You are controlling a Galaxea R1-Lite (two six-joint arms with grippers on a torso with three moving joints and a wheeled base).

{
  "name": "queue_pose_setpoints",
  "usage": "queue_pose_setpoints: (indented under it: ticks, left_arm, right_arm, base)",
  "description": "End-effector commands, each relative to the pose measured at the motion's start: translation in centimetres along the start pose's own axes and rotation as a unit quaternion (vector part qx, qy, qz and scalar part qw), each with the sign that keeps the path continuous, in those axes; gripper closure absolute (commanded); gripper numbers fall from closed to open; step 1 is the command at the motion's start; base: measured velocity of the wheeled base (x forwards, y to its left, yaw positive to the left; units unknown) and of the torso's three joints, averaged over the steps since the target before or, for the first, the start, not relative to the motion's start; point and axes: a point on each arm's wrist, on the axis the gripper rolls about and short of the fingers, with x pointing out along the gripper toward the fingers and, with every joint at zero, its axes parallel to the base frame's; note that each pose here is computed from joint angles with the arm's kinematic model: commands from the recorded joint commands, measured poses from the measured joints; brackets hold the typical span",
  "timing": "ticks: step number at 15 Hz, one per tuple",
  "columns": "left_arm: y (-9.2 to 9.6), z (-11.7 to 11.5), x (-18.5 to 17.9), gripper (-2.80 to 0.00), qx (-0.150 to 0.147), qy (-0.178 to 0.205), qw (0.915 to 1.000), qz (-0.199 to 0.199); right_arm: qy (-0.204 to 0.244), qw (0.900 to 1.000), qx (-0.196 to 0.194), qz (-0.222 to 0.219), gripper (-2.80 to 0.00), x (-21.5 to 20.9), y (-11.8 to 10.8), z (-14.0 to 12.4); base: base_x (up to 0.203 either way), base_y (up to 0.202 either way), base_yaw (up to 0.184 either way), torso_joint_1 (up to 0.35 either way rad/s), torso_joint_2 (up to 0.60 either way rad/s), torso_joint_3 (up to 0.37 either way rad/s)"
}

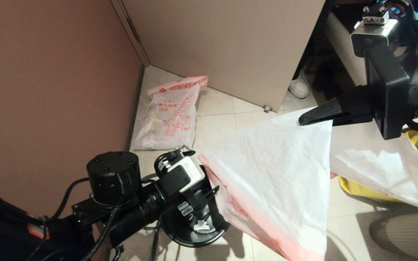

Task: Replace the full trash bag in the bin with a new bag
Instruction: Put the new garbage bag on the trash can

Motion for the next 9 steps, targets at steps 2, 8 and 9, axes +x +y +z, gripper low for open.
queue_pose_setpoints:
  ticks: [2,8,9]
  left_arm:
    - [-0.2,0.2,2.1,-2.80,0.006,0.005,0.9999,0.014]
    - [0.7,0.9,6.1,0.00,0.019,-0.058,0.9913,0.117]
    - [0.9,1.0,6.5,0.00,0.024,-0.071,0.9873,0.140]
  right_arm:
    - [0.017,1.000,-0.005,0.009,0.00,0.2,0.7,-0.5]
    - [0.032,0.999,-0.004,0.008,0.00,0.2,1.0,-1.0]
    - [0.032,0.999,-0.004,0.008,0.00,0.1,1.0,-1.1]
  base:
    - [0.000,0.000,0.000,0.000,0.00,0.000]
    - [0.000,0.000,0.000,0.000,0.00,0.000]
    - [0.000,0.000,0.000,0.000,0.00,0.000]
